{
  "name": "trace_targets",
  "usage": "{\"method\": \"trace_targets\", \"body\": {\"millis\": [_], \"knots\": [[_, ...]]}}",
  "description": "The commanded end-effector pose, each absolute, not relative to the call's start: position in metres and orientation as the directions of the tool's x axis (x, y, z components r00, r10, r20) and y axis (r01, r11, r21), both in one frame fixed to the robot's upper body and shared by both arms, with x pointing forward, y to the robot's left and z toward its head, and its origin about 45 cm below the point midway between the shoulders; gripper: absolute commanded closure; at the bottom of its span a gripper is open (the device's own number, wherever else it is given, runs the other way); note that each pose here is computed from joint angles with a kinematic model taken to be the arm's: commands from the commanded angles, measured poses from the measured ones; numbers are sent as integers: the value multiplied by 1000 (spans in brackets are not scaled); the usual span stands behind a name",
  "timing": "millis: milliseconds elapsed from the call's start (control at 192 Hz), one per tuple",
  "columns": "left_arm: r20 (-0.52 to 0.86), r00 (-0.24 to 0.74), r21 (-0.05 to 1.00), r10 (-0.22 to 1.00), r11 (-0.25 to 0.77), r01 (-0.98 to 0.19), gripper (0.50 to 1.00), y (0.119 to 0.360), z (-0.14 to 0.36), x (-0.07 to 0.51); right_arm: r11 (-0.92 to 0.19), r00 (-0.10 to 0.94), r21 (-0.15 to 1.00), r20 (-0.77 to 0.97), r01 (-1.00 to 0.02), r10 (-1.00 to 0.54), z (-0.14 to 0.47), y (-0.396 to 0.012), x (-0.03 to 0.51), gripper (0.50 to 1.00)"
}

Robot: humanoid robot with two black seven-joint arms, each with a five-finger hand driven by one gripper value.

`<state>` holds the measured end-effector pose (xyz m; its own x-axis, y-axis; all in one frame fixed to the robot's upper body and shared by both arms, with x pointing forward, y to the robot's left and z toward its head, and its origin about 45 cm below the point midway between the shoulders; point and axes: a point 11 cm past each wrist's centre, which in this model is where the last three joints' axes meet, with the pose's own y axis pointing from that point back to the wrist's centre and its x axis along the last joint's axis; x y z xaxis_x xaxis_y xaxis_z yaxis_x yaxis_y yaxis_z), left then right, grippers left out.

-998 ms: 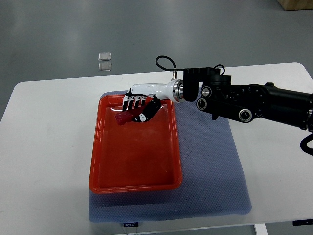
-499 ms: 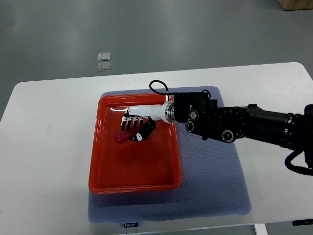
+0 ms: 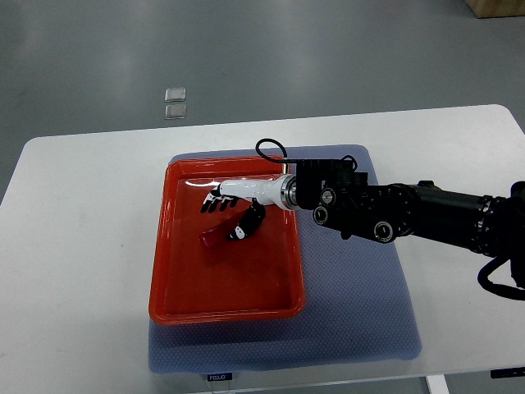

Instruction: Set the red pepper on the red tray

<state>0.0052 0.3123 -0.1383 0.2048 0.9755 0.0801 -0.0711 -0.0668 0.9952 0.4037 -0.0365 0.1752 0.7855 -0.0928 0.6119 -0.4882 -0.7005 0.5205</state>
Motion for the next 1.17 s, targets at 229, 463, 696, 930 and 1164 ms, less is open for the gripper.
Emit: {"method": "trace_targets", "body": {"millis": [229,463,696,930,1164], "knots": [[84,202,995,976,-71,-72,500,314,-138,5,-732,747,310,539,-606,-390,238,-41,439,685],[81,203,995,976,-67,-71,500,313,-138,5,-588,588,3,-3,-809,-809,278,-121,471,683],[76,205,996,976,-63,-71,500,311,-138,5,-286,243,-48,-671,-957,-700,241,-201,470,593],[75,205,996,976,-61,-71,500,311,-138,5,-226,163,-28,-778,-974,-607,196,-224,447,589],[73,205,996,976,-60,-71,500,310,-138,5,-221,147,-12,-783,-975,-605,185,-230,444,587]]}}
